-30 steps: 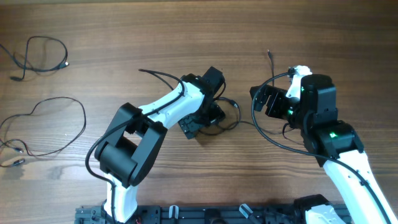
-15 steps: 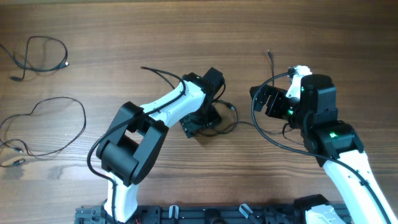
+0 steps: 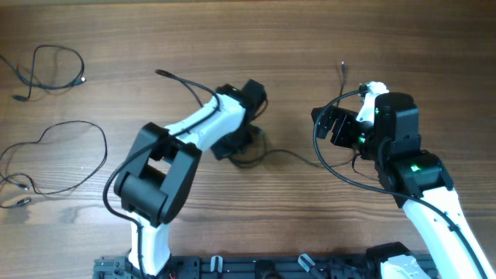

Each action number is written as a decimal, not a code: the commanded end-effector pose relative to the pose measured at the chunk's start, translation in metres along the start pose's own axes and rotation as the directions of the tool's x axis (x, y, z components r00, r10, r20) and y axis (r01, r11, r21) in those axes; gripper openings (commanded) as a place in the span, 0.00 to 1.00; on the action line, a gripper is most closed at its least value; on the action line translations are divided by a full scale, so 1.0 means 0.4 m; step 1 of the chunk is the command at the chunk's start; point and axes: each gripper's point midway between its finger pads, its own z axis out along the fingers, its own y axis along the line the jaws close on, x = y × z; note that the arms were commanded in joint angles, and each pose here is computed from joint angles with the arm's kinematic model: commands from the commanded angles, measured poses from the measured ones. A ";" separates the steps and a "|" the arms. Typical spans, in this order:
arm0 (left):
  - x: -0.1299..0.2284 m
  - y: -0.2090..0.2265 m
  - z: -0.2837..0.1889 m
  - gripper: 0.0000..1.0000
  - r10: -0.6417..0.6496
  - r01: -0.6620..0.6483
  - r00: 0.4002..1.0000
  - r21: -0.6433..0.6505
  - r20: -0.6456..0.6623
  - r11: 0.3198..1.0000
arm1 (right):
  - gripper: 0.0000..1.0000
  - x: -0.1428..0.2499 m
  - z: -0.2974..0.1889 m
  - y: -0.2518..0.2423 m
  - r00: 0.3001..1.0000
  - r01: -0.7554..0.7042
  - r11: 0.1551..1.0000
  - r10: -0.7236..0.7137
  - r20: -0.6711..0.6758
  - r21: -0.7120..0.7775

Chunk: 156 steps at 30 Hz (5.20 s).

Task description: Untangle cables

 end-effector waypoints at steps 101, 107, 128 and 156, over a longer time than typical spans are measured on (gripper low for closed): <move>-0.733 0.446 -0.212 1.00 -0.417 0.394 0.866 0.135 0.277 0.909 | 1.00 0.023 0.061 -0.043 0.997 -0.025 0.997 0.030 -0.071 0.067; -0.695 0.437 -0.451 1.00 -0.339 0.216 0.868 0.340 0.362 0.915 | 1.00 0.023 0.061 -0.043 0.997 -0.025 0.997 0.030 -0.071 0.068; -0.335 0.571 -0.910 1.00 -0.258 -0.186 0.672 0.495 0.695 0.849 | 1.00 0.023 0.061 -0.043 0.997 -0.025 0.997 0.030 -0.071 0.067; 0.149 0.659 -0.535 1.00 -0.349 -0.038 0.752 0.566 0.558 0.823 | 1.00 0.023 0.061 -0.043 0.997 -0.025 0.997 0.030 -0.071 0.067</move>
